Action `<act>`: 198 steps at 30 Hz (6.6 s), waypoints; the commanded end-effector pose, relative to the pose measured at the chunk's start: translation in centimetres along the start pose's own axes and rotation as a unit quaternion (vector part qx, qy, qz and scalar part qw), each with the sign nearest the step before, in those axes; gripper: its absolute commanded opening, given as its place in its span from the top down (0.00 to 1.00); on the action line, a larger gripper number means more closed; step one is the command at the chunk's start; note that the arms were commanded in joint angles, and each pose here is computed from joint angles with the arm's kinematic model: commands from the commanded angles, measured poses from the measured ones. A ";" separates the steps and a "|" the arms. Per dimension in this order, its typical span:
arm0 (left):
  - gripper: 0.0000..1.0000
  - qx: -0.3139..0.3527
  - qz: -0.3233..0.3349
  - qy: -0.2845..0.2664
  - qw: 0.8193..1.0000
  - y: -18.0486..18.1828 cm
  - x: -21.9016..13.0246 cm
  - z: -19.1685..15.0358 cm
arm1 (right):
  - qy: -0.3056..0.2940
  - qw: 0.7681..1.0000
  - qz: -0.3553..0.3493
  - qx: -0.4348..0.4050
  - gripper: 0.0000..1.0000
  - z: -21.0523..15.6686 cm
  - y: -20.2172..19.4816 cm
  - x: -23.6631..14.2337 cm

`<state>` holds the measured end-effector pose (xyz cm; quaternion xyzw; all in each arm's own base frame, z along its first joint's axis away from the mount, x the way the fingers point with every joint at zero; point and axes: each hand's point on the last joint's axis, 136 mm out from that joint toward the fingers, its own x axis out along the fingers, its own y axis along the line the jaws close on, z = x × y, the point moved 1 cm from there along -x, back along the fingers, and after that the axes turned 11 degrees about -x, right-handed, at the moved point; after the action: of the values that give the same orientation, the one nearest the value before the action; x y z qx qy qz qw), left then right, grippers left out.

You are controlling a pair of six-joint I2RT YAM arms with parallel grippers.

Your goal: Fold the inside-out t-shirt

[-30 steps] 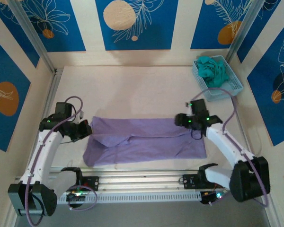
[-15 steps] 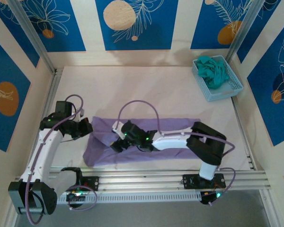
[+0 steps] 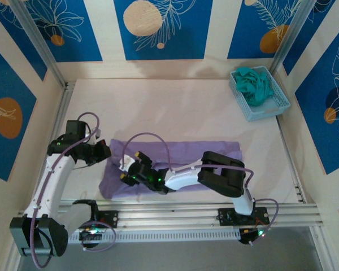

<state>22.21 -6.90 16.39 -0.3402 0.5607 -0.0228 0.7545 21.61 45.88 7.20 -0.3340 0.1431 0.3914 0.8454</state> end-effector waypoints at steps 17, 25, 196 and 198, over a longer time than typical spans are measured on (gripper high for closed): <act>1.00 0.006 0.018 -0.005 1.000 1.3 0.3 -0.3 | 0.055 0.998 -0.005 0.005 0.75 -0.7 -5.4 -5.6; 1.00 -0.015 0.034 0.005 0.999 2.6 0.1 -2.0 | 0.073 0.990 0.117 0.010 0.95 -2.1 -2.5 -7.9; 0.26 0.114 -0.111 -0.011 0.987 -8.8 9.0 -3.3 | 0.146 0.866 0.051 0.475 0.25 -11.2 -19.9 -4.4; 0.26 0.098 -0.087 -0.023 0.991 -7.3 8.9 -2.1 | 0.169 0.867 0.029 0.469 0.23 -11.6 -20.0 -2.7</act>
<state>27.19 -19.86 15.59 -0.3175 0.4661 -0.2037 0.8003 33.03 27.48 10.10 0.0708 0.4595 0.3003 0.8328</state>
